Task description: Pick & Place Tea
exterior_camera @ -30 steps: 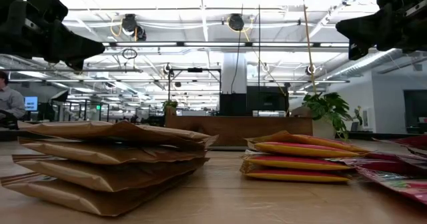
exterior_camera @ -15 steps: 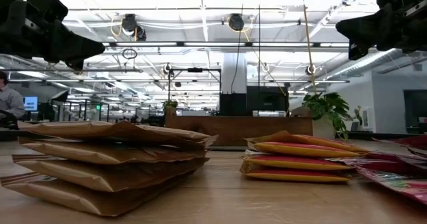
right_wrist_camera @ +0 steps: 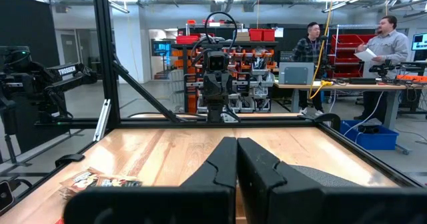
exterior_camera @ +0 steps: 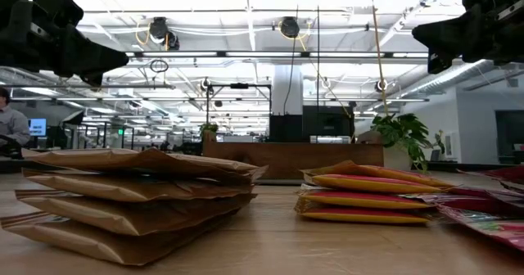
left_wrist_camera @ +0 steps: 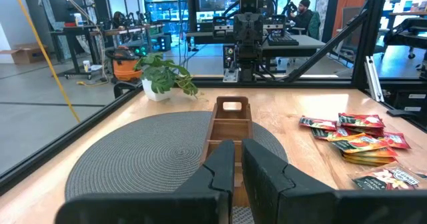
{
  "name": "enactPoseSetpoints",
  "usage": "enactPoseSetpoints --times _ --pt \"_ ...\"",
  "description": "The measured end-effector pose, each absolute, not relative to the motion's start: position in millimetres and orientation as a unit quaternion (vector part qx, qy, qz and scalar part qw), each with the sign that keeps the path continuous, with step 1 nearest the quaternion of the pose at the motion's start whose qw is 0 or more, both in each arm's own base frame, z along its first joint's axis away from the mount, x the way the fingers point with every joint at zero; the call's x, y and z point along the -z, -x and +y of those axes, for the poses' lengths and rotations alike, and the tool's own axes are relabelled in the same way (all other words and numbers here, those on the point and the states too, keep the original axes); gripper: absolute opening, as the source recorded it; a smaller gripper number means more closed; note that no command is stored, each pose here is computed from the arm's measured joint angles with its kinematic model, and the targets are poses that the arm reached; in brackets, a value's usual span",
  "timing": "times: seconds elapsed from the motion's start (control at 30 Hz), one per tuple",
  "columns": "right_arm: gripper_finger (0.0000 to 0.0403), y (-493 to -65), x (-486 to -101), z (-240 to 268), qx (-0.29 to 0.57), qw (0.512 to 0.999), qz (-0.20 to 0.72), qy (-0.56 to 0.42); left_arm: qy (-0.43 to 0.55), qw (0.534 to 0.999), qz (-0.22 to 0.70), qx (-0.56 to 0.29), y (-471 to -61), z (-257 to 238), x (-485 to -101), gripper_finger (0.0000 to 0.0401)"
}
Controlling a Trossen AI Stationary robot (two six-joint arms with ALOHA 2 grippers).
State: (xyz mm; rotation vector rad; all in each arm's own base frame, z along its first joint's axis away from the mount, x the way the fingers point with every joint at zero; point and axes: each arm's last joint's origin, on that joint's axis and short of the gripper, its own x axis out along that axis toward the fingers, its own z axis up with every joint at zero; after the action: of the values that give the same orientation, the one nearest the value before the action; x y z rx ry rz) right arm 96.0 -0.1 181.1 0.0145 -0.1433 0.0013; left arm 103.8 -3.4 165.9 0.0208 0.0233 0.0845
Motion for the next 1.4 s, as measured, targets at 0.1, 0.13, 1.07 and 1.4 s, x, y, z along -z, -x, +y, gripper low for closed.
enactPoseSetpoints --times 0.1,0.13,1.07,1.4 --pt "0.0 -96.0 -181.0 -0.1 -0.001 0.997 -0.072 -0.007 -0.01 0.999 0.012 -0.042 -103.8 -3.4 -165.8 0.0031" --pt "0.0 -96.1 -181.0 -0.1 -0.001 0.997 -0.072 -0.007 -0.01 0.999 0.012 -0.042 -103.8 -3.4 -165.9 0.0031" --pt "0.0 -96.0 -181.1 -0.1 -0.001 0.997 -0.072 -0.007 -0.01 0.999 0.012 -0.042 -103.9 -3.4 -165.8 0.0031" --pt "0.0 -96.0 -181.1 -0.1 -0.001 0.997 -0.072 -0.007 -0.005 0.999 -0.021 -0.043 -103.7 -3.4 -172.5 0.0031"
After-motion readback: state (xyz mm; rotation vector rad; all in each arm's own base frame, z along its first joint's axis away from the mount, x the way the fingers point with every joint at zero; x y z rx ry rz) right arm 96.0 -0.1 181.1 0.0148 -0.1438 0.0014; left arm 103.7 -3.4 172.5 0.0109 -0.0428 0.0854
